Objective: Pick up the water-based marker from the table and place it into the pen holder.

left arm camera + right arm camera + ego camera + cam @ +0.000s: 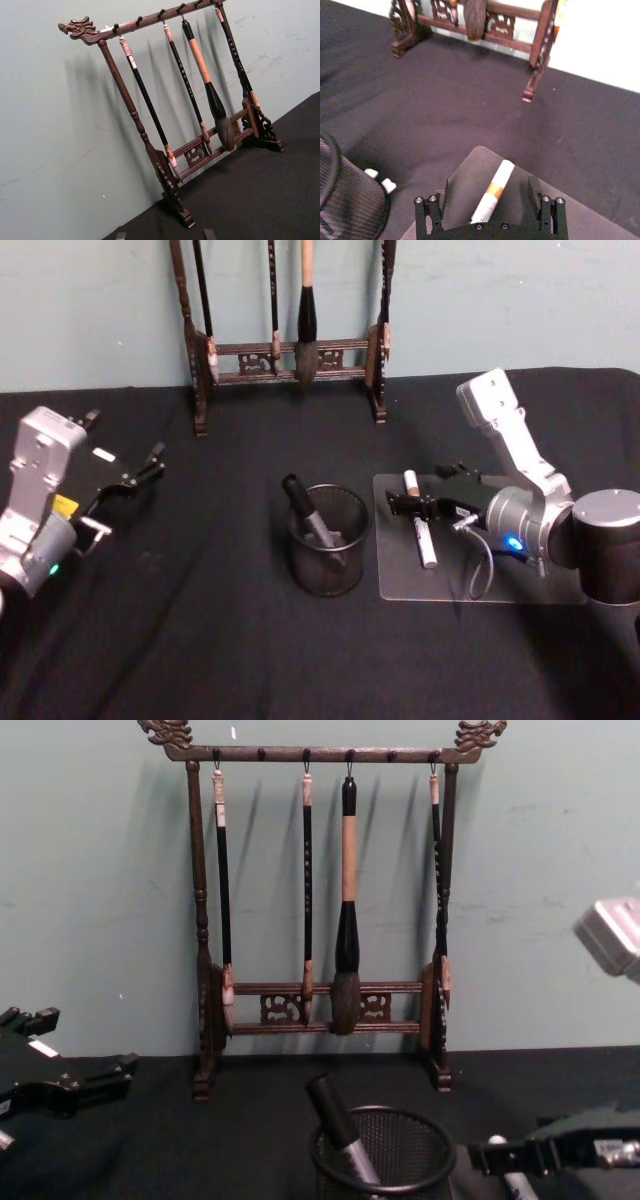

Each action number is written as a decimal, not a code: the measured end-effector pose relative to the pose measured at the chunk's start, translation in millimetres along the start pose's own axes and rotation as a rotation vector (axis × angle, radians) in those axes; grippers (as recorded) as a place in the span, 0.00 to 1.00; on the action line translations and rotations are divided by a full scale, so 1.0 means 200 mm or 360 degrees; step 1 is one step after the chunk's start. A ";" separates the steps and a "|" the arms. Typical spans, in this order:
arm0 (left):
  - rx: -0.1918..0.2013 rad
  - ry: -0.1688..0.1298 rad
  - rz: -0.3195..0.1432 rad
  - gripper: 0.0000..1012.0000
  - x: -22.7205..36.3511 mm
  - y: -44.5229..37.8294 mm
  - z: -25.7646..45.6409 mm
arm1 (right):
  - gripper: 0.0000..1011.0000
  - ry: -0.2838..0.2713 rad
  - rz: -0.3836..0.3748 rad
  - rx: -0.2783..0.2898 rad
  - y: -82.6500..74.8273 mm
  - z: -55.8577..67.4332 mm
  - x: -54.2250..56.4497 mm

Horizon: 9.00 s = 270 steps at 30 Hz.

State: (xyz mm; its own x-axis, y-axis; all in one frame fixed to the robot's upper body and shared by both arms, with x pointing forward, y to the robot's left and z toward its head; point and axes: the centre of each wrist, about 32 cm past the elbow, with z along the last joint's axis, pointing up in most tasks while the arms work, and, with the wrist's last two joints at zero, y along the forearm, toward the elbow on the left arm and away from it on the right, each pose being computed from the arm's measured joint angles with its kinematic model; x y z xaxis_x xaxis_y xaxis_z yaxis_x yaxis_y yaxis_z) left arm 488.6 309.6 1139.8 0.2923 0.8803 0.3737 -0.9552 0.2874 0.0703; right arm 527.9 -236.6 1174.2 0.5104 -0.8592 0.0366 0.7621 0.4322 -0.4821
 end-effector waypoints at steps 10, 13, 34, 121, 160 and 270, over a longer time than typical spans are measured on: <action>0.0000 0.0000 0.0000 0.99 0.000 0.000 0.000 | 0.99 0.0053 -0.0015 -0.0051 0.06 -0.03 0.02; 0.0000 0.0000 0.0000 0.99 0.000 0.000 0.000 | 0.99 0.0063 -0.0012 -0.0056 0.06 -0.04 0.02; 0.0000 0.0000 0.0000 0.99 0.000 0.000 0.000 | 0.99 0.0075 0.0014 -0.0061 0.07 -0.06 0.03; 0.0000 0.0000 0.0000 0.99 0.000 0.000 0.000 | 0.17 0.0082 0.0087 0.0335 -0.03 -0.01 0.01; 0.0000 0.0000 0.0000 0.99 0.000 0.000 0.000 | 0.17 0.0151 0.0611 0.0868 0.11 -0.01 -0.25; 0.0000 0.0000 0.0000 0.99 0.000 0.000 0.000 | 0.99 -0.0023 -0.0271 0.0695 0.00 -0.34 0.05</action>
State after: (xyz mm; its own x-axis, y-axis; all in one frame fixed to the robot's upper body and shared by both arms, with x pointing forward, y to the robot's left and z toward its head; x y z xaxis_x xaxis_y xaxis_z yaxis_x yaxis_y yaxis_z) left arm 488.6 309.7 1139.8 0.2923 0.8803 0.3737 -0.9552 0.2873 0.0703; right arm 505.1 -263.1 1115.9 0.3668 -0.9252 0.0971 0.9302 0.3629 -0.0549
